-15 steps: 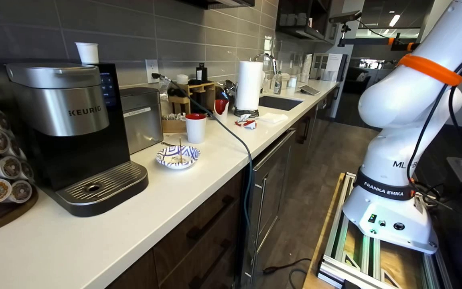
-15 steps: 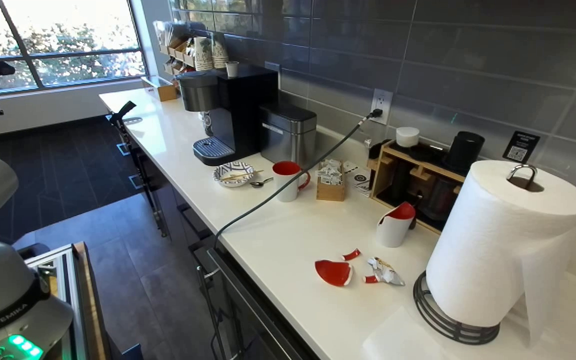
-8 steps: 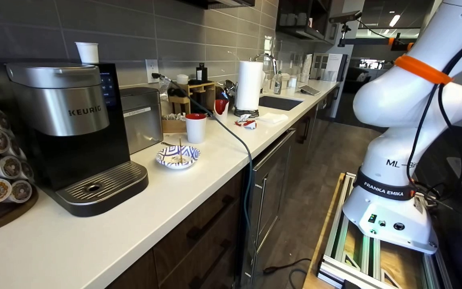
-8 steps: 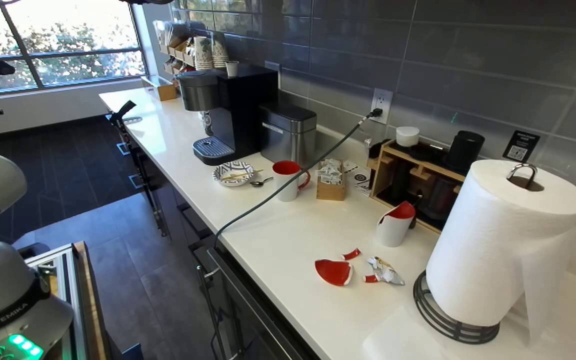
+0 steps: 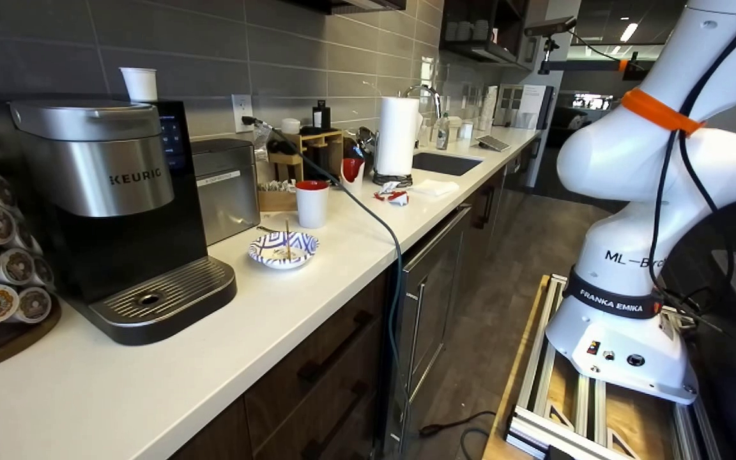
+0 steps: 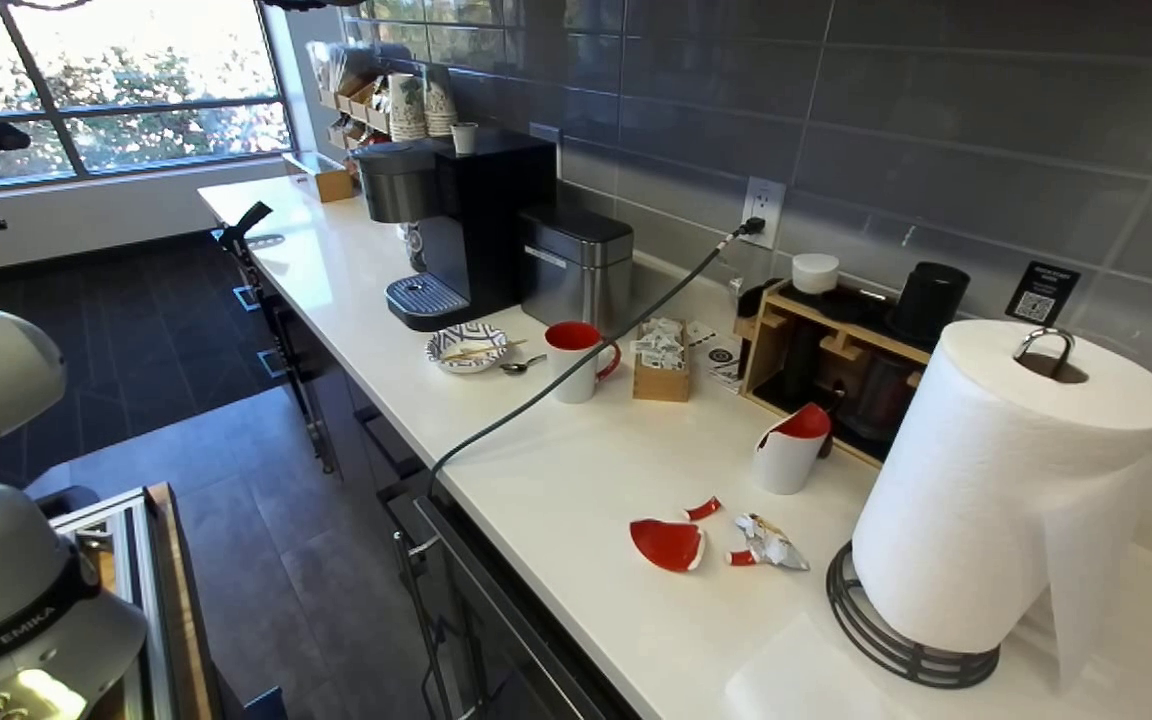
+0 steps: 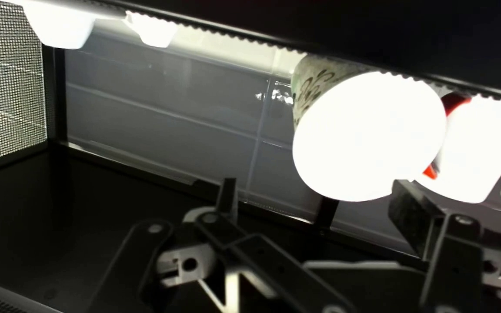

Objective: Remove the paper cup from the cabinet and put it on the counter

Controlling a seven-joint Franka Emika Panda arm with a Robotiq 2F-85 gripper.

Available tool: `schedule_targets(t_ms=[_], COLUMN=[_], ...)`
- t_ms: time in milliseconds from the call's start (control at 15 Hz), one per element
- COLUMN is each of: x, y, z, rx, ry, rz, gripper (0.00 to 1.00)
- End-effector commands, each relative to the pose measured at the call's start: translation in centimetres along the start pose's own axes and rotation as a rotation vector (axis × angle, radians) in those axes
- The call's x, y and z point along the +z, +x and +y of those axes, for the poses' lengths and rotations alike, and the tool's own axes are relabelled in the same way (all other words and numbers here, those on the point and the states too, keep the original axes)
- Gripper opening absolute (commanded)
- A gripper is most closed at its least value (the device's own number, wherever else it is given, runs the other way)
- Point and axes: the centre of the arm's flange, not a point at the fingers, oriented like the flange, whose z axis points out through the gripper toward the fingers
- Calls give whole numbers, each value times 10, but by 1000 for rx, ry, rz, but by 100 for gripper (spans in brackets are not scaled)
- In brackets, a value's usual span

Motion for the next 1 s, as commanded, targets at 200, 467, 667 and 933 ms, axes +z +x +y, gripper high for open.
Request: schedule_targets(t_ms=[200, 467, 667, 933], x=[41, 48, 49, 39], y=[-4, -12, -13, 0], z=[-17, -16, -13, -2], rx=[5, 10, 24, 73], ry=[-13, -17, -11, 6], rz=[-41, -68, -78, -84], gripper=[52, 21, 1, 1])
